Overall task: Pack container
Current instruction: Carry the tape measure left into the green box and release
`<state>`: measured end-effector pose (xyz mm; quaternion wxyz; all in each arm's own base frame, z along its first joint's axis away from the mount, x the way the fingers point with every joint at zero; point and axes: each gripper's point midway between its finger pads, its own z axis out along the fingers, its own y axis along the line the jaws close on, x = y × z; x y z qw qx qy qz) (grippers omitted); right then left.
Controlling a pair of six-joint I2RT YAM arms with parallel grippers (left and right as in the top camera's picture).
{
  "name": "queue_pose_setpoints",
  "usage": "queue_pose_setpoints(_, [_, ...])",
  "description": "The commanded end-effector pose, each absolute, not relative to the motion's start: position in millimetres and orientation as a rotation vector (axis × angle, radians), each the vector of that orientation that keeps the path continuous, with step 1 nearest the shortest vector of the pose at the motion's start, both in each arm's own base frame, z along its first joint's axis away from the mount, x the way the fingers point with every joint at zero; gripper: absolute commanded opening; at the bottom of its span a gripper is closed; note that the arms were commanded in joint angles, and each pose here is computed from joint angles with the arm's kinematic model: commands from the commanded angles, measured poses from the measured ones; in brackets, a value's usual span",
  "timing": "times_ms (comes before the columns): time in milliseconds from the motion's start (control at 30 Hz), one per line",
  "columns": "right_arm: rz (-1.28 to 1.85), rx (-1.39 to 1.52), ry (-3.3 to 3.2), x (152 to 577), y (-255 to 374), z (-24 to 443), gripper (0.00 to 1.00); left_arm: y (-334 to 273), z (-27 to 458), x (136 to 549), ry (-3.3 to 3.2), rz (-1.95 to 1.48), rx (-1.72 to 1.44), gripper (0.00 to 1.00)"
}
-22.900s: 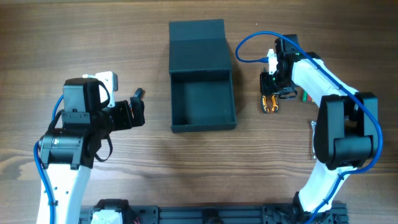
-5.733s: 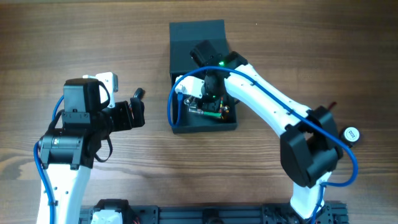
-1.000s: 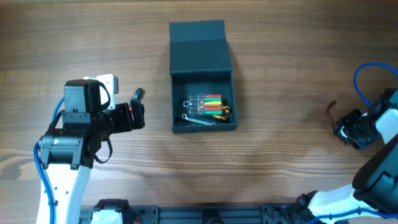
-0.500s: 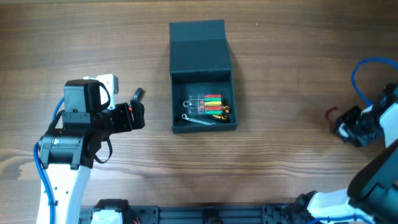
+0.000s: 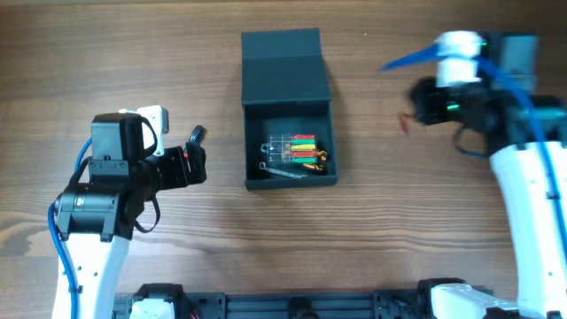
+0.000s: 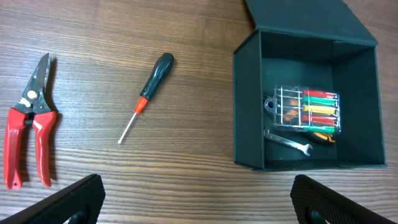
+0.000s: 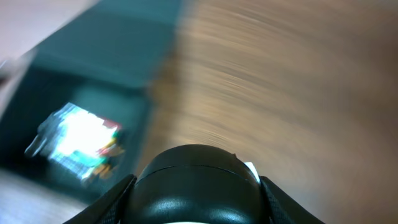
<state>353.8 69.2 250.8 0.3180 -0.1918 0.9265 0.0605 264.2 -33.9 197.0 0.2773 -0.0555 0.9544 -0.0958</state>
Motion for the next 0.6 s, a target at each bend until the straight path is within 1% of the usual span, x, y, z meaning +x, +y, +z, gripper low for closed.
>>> queue_pose_setpoints(0, [0.205, -1.152, 2.167, 335.6, 152.1, 254.8, 0.04, -32.1, 203.7, 266.6, 2.544, -0.242, -0.128, 1.00])
queue_pose_setpoints(133, [0.238, -1.266, 2.135, 338.0, 185.5, 237.0, 0.04, -32.1, 203.7, 266.6, 2.544, -0.242, -0.128, 1.00])
queue_pose_setpoints(267, [0.275, -1.327, 2.209, 346.1, 200.5, 197.6, 0.04, -32.1, 203.7, 266.6, 2.544, -0.242, -0.128, 1.00])
queue_pose_setpoints(367, [0.301, -1.278, 2.275, 361.0, 207.0, 172.8, 0.04, -32.1, 203.7, 266.6, 2.544, -0.242, -0.128, 1.00])
queue_pose_setpoints(567, [0.317, -1.215, 2.294, 387.0, 218.7, 146.8, 0.04, -32.1, 203.7, 266.6, 2.544, -0.242, -0.128, 1.00])
